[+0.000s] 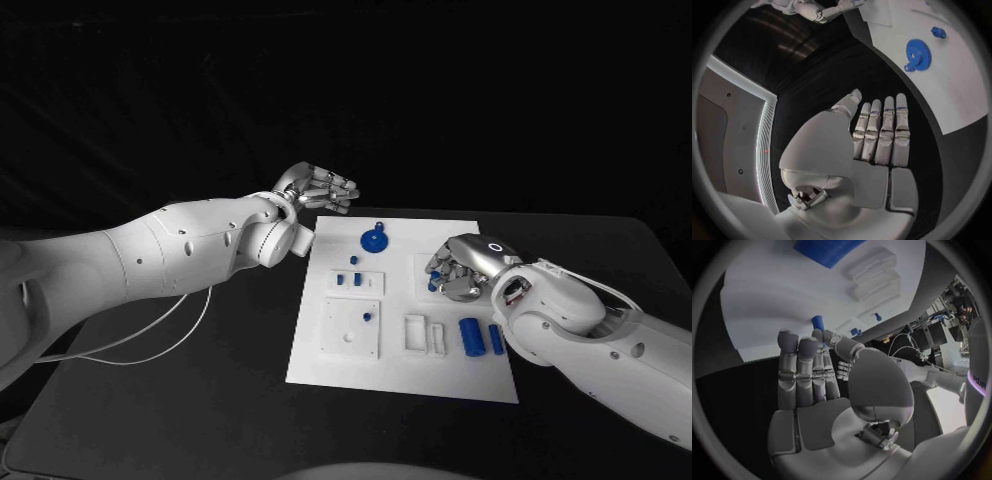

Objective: Assemble the parts on the task board

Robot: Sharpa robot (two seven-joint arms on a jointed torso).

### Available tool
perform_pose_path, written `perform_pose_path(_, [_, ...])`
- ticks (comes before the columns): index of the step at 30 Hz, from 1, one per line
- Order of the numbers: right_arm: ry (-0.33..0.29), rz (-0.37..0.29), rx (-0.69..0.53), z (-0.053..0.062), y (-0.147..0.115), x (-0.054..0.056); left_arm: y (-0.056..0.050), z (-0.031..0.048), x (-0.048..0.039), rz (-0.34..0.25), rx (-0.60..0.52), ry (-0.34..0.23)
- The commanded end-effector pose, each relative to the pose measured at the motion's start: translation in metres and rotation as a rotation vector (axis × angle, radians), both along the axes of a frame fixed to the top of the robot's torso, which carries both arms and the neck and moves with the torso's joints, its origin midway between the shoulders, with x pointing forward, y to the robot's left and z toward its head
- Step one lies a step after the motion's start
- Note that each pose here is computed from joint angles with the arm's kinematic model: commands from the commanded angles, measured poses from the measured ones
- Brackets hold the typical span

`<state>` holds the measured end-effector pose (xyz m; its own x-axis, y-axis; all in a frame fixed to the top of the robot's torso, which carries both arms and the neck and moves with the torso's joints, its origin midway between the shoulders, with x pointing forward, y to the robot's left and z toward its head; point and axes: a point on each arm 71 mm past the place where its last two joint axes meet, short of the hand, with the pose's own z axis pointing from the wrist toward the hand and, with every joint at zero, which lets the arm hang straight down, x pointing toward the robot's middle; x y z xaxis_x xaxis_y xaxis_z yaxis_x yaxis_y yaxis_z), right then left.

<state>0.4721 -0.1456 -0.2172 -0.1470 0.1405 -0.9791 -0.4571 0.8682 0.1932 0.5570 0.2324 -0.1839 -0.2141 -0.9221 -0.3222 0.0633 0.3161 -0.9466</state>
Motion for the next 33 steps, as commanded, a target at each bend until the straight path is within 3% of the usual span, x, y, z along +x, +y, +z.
perform_pose_path(1, [-0.003, -0.002, -0.012, 0.000, -0.001, -0.001, -0.002, 0.0002, -0.0002, -0.013, -0.008, 0.006])
perform_pose_path(20, [0.103, -0.010, -0.099, -0.011, -0.009, -0.002, -0.001, -0.0004, -0.0002, -0.010, -0.006, 0.013])
perform_pose_path(33, [0.063, -0.021, -0.044, -0.008, -0.008, -0.002, -0.001, -0.0007, -0.0002, -0.008, -0.005, 0.016])
